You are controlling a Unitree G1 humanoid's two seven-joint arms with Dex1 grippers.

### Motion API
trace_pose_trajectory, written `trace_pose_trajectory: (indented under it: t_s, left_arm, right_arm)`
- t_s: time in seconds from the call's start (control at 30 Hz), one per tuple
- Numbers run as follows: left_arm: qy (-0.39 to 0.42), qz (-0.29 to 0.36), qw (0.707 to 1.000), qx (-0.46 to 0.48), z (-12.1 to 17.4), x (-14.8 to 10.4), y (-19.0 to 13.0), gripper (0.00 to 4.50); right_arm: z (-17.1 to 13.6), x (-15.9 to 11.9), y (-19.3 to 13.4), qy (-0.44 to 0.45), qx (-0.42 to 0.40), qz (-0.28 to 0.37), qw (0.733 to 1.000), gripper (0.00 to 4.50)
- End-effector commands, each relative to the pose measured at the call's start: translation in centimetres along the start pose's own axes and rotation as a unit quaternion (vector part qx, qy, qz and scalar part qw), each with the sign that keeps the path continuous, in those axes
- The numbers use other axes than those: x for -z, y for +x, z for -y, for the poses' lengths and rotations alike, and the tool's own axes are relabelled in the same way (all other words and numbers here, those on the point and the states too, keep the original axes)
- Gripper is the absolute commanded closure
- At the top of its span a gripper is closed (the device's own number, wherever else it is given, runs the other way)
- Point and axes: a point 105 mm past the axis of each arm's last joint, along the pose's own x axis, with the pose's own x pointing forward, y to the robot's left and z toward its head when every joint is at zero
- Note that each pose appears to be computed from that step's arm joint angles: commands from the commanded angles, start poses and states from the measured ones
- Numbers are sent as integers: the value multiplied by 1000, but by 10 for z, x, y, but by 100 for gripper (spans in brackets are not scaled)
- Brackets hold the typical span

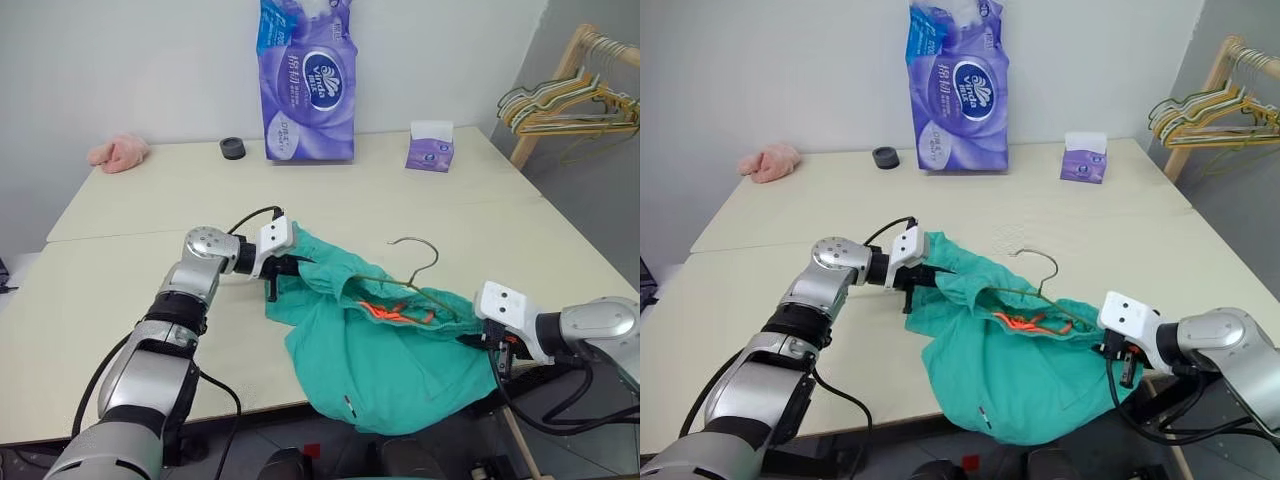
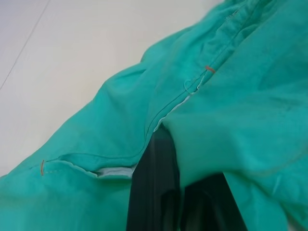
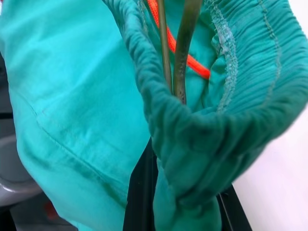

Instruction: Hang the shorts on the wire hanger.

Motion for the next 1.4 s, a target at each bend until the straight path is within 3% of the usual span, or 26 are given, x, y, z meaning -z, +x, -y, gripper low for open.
trace_pose_trajectory:
  t_s: [0.03, 0.17, 0.37, 0.5, 0.67, 0.83, 1.0, 1.1, 1.17, 1.3, 1.4]
  left_arm:
    - [22, 18, 1000, -10, -3, -12, -7, 332]
    - [40, 14, 998, -47, -9, -8, -12, 215]
    - [34, 81, 988, -128, -33, -37, -24, 215]
    - [19, 116, 991, -67, -10, -55, -6, 215]
    - [7, 161, 987, -3, 30, -94, 29, 215]
    - [4, 196, 980, 36, 56, -133, 51, 215]
    - [26, 241, 965, 103, 91, -173, 84, 215]
    - [27, 256, 959, 119, 99, -184, 91, 215]
    - [48, 264, 955, 130, 105, -193, 100, 215]
    - [69, 284, 945, 144, 115, -210, 109, 215]
    - [74, 296, 941, 146, 118, -220, 112, 215]
  right_arm:
    - [5, -14, -9, -12, 17, 23, 1000, 450]
    - [6, -16, -12, 17, 23, 42, 999, 450]
    - [5, -6, -24, 152, 40, 80, 984, 450]
    - [4, 13, -35, 269, 72, 85, 957, 450]
    - [4, 27, -54, 400, 121, 132, 899, 450]
    - [25, 52, -85, 459, 260, 172, 832, 450]
    - [30, 76, -124, 487, 388, 176, 763, 450]
    - [31, 81, -137, 496, 426, 175, 736, 450]
    - [38, 91, -155, 511, 479, 178, 691, 450]
    - [50, 97, -187, 524, 547, 178, 628, 450]
    - [58, 97, -208, 521, 581, 166, 603, 450]
